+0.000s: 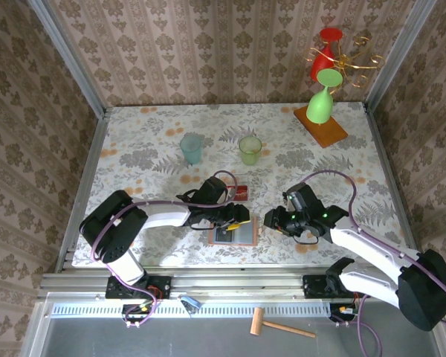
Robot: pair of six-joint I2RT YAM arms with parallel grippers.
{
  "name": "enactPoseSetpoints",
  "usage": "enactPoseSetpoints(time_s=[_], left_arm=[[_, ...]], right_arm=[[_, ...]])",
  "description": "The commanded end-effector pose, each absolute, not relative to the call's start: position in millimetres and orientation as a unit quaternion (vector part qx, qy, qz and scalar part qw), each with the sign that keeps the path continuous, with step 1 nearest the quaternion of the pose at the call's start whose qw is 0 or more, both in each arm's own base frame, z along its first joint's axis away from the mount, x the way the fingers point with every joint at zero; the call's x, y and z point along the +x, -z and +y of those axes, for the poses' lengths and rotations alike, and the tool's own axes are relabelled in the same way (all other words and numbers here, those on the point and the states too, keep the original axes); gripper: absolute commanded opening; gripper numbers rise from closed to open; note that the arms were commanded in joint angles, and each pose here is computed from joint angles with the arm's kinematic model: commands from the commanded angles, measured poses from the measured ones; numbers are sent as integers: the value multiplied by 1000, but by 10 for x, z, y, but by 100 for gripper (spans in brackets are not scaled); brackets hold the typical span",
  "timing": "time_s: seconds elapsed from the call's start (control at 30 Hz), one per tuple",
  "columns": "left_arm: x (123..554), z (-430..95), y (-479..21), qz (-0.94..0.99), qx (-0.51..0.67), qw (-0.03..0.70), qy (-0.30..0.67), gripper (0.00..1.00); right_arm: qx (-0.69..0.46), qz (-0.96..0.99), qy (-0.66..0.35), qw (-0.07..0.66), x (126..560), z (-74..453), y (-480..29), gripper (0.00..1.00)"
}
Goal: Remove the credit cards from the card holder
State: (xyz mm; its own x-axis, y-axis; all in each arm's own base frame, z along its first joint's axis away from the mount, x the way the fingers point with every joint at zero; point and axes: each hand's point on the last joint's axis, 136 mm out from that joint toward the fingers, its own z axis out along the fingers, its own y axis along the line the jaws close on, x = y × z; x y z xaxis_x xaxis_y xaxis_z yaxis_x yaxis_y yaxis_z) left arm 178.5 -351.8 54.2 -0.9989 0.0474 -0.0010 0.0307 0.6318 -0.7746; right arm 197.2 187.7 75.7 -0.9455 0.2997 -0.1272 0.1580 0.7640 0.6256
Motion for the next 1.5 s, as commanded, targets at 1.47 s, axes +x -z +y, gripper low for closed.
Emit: enactPoseSetpoints(time_s=[1.47], left_arm=[[1930, -2870, -747, -902, 35, -53, -427, 53]], right_arm=[[90, 946, -303, 64, 2190, 2095, -432, 11]])
